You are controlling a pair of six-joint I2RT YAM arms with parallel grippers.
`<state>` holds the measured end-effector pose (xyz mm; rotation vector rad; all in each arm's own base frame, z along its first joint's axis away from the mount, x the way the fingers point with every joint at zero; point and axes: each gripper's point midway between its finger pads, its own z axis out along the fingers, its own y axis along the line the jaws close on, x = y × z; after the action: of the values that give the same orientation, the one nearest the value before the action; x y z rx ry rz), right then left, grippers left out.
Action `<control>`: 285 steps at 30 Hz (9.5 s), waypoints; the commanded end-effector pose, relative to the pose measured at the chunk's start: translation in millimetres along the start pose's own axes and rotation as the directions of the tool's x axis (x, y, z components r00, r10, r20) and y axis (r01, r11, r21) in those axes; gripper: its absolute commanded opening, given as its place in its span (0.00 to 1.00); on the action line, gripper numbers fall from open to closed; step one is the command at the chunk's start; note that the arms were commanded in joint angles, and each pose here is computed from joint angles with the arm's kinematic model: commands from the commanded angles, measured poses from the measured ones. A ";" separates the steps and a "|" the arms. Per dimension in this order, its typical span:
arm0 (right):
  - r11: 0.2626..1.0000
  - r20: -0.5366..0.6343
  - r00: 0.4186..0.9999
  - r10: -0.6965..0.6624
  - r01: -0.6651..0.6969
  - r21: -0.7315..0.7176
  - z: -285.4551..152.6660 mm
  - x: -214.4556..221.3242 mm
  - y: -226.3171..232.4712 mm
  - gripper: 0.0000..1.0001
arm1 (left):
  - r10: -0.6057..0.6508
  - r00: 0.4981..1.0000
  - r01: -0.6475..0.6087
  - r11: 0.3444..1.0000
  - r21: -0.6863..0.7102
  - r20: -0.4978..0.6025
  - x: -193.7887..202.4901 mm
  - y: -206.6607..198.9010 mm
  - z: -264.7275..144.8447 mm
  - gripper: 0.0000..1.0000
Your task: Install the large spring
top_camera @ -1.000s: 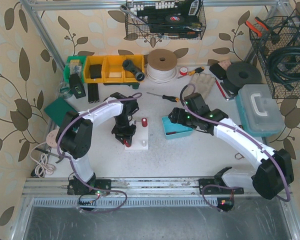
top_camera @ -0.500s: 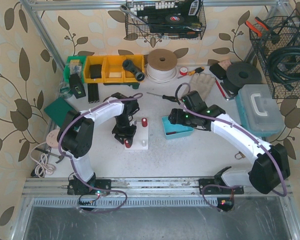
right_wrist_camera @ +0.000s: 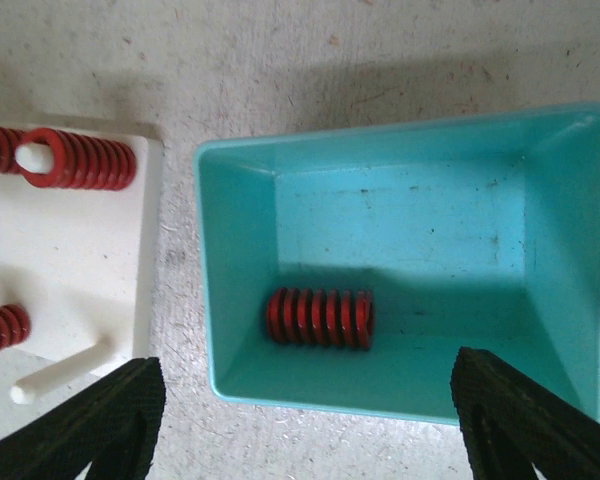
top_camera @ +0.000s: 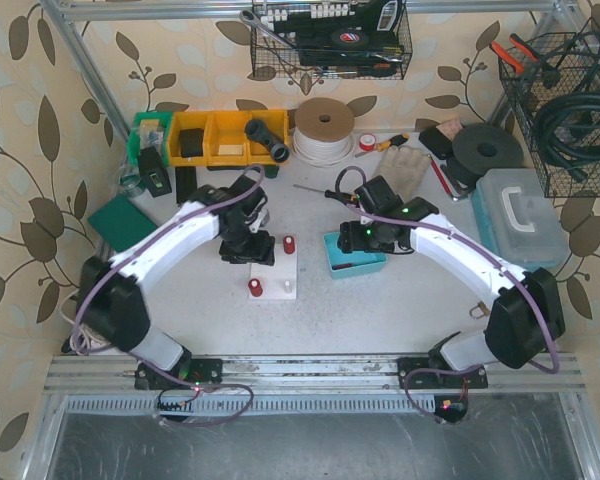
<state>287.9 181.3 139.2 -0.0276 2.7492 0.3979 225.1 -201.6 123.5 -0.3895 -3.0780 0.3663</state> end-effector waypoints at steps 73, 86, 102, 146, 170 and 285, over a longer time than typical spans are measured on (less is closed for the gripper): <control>0.936 -0.437 0.884 -0.163 0.278 0.213 70.5 55.9 -19.1 0.70 | -0.194 0.744 -0.002 0.956 0.293 0.639 -16.5 9.8 -27.0 0.74; 0.917 -0.494 0.857 -0.149 0.307 0.256 102.7 68.2 -33.4 0.81 | -0.202 0.743 0.002 0.954 0.299 0.638 -16.8 11.3 -26.2 0.74; 0.925 -0.321 0.936 -0.143 0.242 0.294 77.1 15.6 -29.8 0.36 | -0.208 0.742 0.009 0.954 0.300 0.638 -17.1 12.8 -25.9 0.74; 0.973 -0.138 0.964 0.229 -0.232 -0.005 34.6 10.2 -17.8 0.28 | -0.172 0.743 -0.178 0.881 0.438 0.647 -15.6 -63.6 -54.1 0.71; 0.953 -0.182 0.972 -0.151 0.192 0.235 103.4 6.2 -21.3 0.62 | -0.121 0.757 -0.150 0.925 0.350 0.643 -7.1 -40.9 -25.8 0.71; 0.152 -0.286 0.411 0.866 -0.760 -0.632 -114.0 -75.0 67.0 0.00 | 0.056 0.596 -0.437 0.860 0.264 0.801 -83.5 -196.5 -136.1 0.70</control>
<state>312.8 205.5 265.7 1.3661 2.0184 1.5332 257.3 -373.9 282.3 -0.7700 -3.4457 1.6442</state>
